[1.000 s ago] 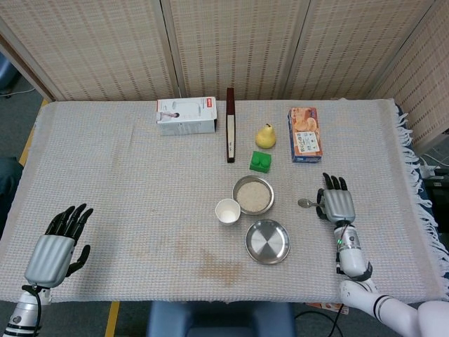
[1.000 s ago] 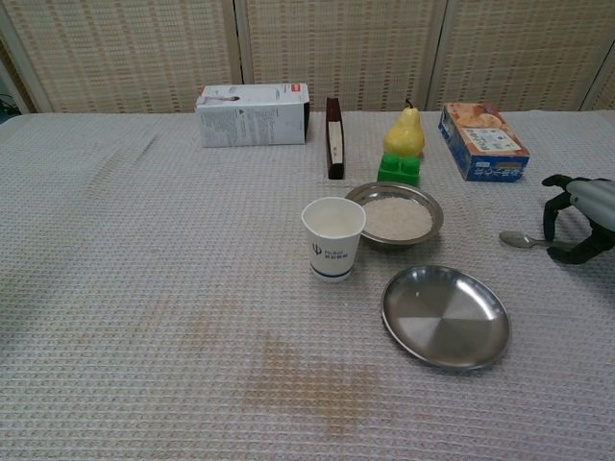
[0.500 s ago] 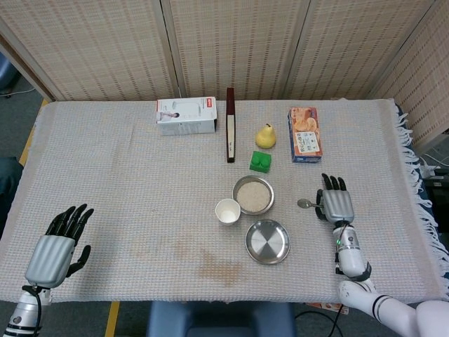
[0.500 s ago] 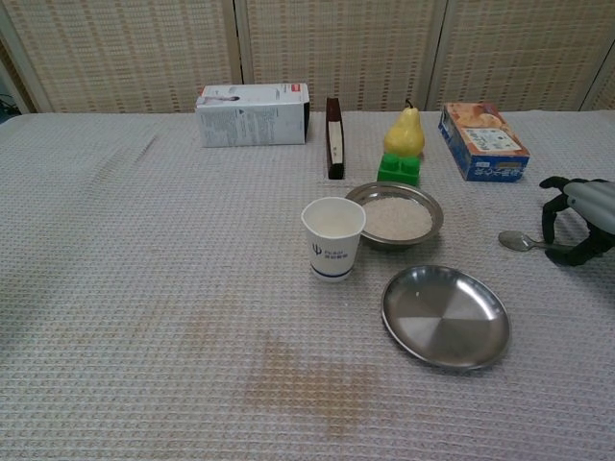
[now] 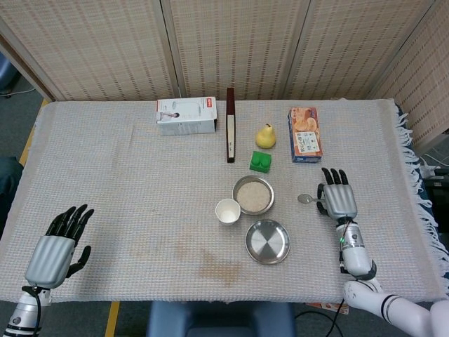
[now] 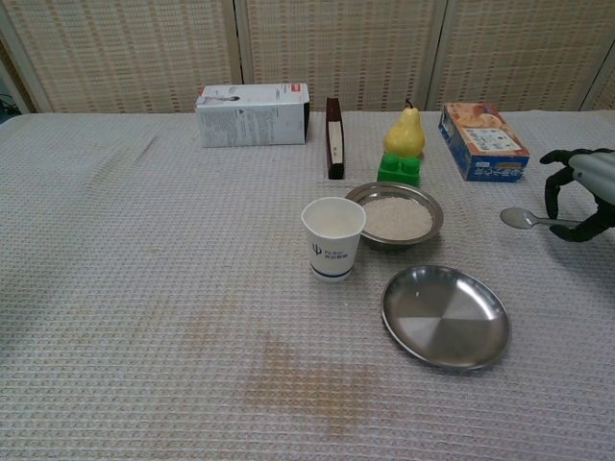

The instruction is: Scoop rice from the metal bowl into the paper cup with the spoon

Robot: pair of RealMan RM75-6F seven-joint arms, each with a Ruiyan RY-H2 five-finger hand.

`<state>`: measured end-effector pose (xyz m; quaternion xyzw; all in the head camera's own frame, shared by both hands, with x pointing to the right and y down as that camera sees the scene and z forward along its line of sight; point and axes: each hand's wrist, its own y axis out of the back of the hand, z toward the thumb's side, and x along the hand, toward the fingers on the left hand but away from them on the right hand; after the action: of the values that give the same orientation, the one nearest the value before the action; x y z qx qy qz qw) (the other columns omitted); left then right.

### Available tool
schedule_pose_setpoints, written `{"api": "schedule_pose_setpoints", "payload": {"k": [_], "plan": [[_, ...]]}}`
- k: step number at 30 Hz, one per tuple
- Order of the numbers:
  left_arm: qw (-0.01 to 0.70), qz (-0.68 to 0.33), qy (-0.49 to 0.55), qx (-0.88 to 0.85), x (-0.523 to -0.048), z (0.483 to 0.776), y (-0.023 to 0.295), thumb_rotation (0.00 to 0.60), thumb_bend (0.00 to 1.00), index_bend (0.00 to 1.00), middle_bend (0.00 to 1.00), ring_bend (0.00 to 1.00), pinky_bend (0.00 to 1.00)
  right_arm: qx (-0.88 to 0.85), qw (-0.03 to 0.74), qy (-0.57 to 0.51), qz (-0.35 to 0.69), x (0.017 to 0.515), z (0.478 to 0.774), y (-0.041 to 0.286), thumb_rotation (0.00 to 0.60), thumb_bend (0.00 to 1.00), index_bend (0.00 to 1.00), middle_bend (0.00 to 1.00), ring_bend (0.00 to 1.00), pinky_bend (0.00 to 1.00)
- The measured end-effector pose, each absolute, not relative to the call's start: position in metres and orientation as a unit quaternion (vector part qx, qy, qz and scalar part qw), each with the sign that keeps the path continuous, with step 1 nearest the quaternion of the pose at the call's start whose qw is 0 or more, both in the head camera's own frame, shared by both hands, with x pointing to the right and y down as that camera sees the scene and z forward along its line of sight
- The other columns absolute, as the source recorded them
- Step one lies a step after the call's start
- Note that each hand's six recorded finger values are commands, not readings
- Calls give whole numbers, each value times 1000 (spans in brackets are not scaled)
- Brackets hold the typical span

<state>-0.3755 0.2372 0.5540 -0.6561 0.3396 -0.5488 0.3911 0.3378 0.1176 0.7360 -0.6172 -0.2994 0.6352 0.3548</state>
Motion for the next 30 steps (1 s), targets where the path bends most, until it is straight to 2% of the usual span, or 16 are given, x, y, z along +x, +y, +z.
{"api": "schedule_pose_setpoints", "payload": {"k": [8,15,24,30], "plan": [[393,-543,342,-659,-374,551,238,600,452,0,0,0,128,-613,400,-293,615,306,711,95,600,397,638,65,0,0],[394,-538,346,-660,-374,547,238,600,452,0,0,0,128,-588,470,-250,609,267,698,75,600,397,639,67,0,0],[394,-533,349,-663,-375,544,238,600,451,0,0,0,129,-560,539,-204,596,211,700,66,600,398,648,76,0,0],[393,-533,351,-662,-376,543,238,600,452,0,0,0,128,-532,581,-161,594,194,707,68,600,399,653,77,0,0]]}}
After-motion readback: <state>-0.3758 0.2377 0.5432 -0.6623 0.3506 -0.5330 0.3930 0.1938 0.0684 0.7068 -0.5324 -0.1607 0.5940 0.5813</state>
